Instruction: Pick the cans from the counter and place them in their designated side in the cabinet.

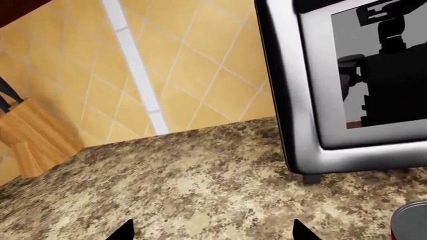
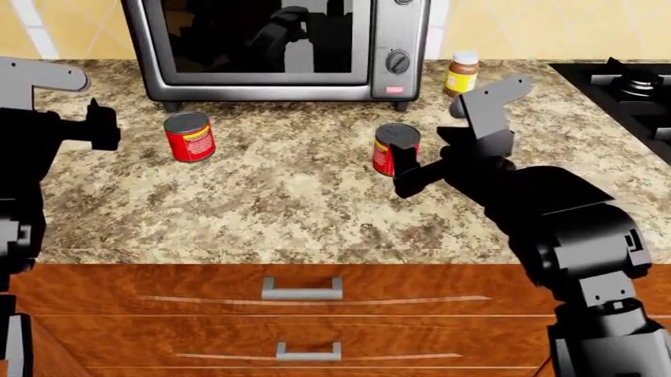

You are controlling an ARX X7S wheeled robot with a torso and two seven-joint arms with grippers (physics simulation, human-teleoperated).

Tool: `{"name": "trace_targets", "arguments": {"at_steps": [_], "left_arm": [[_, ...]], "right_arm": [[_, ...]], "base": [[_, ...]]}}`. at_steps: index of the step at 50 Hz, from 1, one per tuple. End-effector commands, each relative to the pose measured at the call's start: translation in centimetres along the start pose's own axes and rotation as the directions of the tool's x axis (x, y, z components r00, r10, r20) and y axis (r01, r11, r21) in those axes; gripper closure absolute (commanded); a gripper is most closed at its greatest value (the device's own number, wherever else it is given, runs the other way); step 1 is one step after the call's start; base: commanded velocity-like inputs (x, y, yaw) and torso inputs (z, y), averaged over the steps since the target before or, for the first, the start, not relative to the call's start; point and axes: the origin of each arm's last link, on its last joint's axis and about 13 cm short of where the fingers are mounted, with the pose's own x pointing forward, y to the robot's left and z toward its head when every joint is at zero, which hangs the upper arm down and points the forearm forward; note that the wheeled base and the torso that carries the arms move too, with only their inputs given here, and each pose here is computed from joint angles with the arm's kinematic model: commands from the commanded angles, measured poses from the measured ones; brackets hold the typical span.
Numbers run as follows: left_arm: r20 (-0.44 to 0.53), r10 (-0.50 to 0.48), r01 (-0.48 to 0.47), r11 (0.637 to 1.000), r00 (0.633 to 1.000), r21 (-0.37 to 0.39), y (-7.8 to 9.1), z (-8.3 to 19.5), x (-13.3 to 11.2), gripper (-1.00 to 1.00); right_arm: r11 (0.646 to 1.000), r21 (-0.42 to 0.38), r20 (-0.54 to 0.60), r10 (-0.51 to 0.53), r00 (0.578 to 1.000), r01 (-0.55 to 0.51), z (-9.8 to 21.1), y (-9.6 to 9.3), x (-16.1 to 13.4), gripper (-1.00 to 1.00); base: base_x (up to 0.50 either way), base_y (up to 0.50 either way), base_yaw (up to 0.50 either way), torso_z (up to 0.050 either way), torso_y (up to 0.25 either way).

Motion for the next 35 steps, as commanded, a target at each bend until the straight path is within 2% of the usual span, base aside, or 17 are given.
{"name": "trace_targets", "arguments": {"at_steps": [1,24,35], "left_arm": [[0.004,0.001,-0.001,1.0,1.0,0.005,0.1,0.2,0.0,-1.0],[-0.003,-0.003,0.003,1.0,1.0,0.007,0.0,-0.2,0.1,-1.0],[-0.008,-0.008,0.008,1.0,1.0,0.003,-0.2,-0.6,0.5,-1.0]], "right_arm": [[1.0,0.017,-0.004,0.01,1.0,-0.009,-0.4,-0.1,0.9,-1.0],[0.998,0.057,-0.019,0.024,1.0,-0.023,-1.5,-0.3,3.4,-1.0],[0.996,0.085,-0.054,0.037,0.998,-0.032,-2.7,-0.6,5.6,-1.0]], "base": [[0.0,0.0,0.0,0.0,0.0],[0.0,0.0,0.0,0.0,0.0],[0.0,0.0,0.0,0.0,0.0]]}}
